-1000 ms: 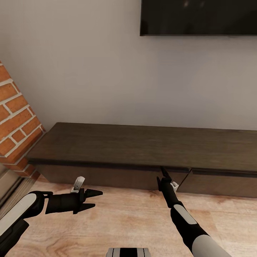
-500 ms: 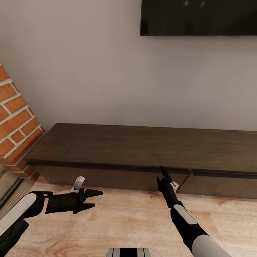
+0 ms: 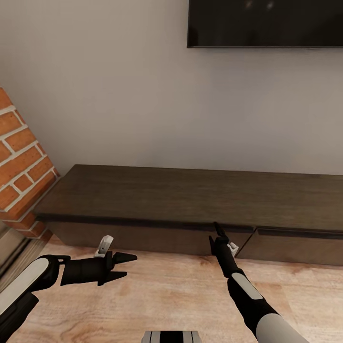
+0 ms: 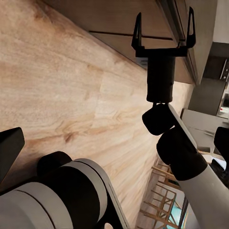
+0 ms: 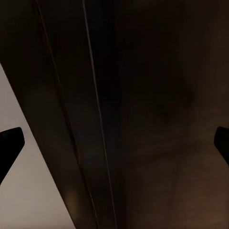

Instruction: Place each of the two pumpkins and all three candles from the living room inside a cabinet in the living room (use any cabinet), then make sure every cabinet is closed, and position the cauldron so it is next to a table in the living room.

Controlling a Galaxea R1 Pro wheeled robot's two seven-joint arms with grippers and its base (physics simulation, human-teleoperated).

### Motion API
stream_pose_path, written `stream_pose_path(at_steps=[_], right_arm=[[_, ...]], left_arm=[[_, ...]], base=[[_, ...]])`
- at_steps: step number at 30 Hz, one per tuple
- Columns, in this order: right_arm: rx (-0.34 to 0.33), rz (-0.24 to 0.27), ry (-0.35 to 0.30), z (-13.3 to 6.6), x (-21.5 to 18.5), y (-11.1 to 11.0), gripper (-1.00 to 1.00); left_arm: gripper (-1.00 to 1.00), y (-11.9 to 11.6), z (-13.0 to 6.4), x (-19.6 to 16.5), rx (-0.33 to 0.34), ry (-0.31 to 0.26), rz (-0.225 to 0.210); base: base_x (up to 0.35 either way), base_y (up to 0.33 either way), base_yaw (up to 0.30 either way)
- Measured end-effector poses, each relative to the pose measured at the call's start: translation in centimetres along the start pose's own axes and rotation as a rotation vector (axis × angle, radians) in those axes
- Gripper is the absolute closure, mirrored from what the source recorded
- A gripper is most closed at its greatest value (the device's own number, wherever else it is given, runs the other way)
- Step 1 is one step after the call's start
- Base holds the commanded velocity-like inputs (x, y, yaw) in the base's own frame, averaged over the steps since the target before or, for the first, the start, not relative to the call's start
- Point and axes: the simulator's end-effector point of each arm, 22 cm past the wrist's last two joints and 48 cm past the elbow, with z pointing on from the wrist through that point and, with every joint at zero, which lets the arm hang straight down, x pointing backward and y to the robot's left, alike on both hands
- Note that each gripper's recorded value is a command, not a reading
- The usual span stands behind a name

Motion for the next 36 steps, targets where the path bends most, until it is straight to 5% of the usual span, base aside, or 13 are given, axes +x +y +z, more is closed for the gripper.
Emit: stream_pose_path(at_steps=[7, 8, 36], right_arm=[[0.0, 0.001, 0.0, 0.01, 0.06, 0.0, -1.0], [0.0, 0.001, 0.001, 0.01, 0.07, 0.0, 1.0], [0.005, 0.002, 0.005, -0.04, 0.06, -0.15, 1.0]], left_arm=[[-1.0, 0.0, 0.01, 0.02, 0.0, 0.001, 0.0], [-1.0, 0.0, 0.0, 0.01, 0.0, 0.0, 0.0], [-1.0, 0.01, 0.02, 0.01, 0.0, 0.0, 0.0]], base=[[0.001, 0.0, 0.0], [0.0, 0.0, 0.0], [-0.017, 0.0, 0.0]])
